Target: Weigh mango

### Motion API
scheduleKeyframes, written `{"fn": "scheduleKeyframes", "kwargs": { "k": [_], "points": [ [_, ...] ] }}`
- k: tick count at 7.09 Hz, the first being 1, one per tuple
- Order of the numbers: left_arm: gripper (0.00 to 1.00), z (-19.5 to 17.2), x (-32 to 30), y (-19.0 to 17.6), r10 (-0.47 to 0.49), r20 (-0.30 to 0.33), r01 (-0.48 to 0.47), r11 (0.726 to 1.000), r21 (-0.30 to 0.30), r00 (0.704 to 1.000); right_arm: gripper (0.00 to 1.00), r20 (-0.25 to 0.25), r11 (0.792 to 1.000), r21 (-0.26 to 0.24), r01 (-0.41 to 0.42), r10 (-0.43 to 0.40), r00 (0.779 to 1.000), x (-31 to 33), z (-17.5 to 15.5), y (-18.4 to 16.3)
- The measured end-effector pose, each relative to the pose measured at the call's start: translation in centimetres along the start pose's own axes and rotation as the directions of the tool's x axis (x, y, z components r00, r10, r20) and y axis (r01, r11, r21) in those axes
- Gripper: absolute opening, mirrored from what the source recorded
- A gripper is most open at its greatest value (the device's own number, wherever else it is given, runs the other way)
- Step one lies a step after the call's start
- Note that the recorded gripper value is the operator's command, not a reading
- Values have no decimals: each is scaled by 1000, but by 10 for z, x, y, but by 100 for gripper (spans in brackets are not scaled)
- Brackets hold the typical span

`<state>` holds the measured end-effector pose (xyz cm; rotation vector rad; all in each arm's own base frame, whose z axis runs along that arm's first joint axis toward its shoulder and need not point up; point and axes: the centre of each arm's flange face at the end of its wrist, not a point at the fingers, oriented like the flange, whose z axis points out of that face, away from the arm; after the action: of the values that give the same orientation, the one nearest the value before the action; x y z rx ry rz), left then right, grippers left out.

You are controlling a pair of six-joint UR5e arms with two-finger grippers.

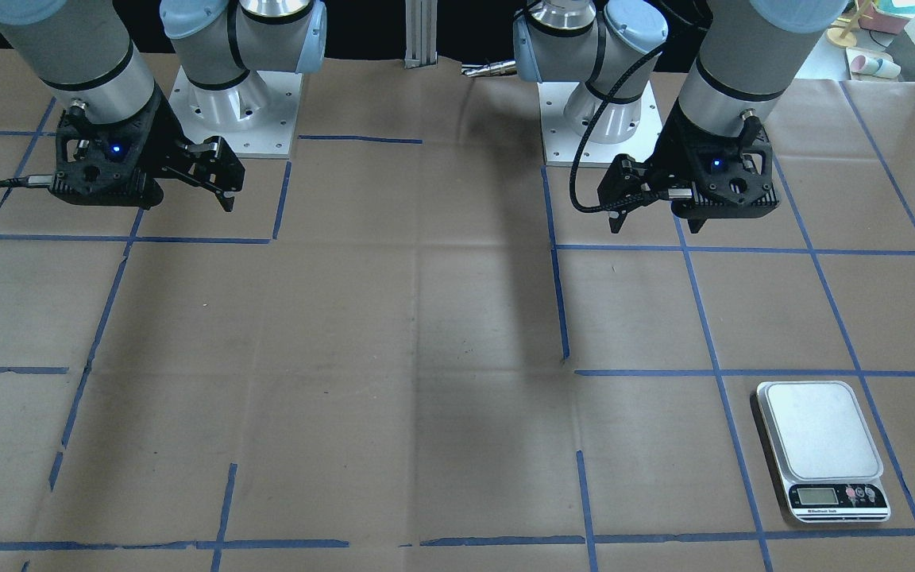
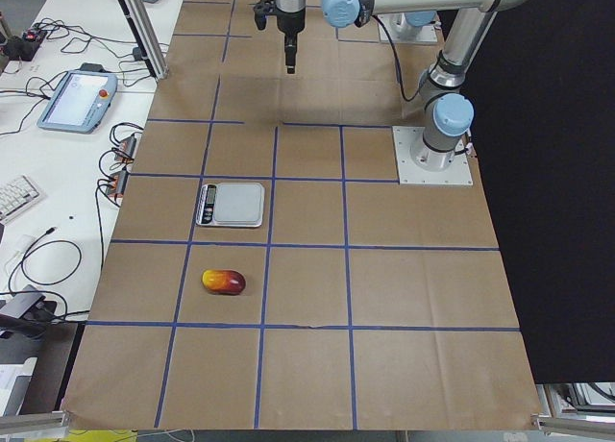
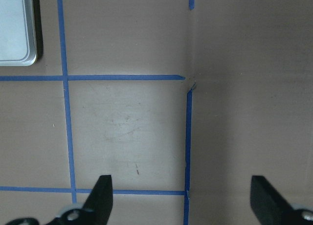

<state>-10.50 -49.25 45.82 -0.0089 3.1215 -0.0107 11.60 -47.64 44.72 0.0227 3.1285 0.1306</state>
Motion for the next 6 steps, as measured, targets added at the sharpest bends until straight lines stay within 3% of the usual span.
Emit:
{"fn": "scheduleKeyframes", "kwargs": {
  "k": [2, 5, 6],
  "points": [
    [100, 8, -30, -8, 11, 3, -11, 1000, -10, 1000, 100, 0, 1000, 0, 0, 0, 1000, 0, 0, 0],
    [100, 54, -182, -42, -6, -12, 5, 999, -46, 1000, 100, 0, 1000, 0, 0, 0, 1000, 0, 0, 0],
    [100, 73, -231, -56, 29, 1, -29, 999, -16, 1000, 100, 0, 1000, 0, 0, 0, 1000, 0, 0, 0]
  ]
}}
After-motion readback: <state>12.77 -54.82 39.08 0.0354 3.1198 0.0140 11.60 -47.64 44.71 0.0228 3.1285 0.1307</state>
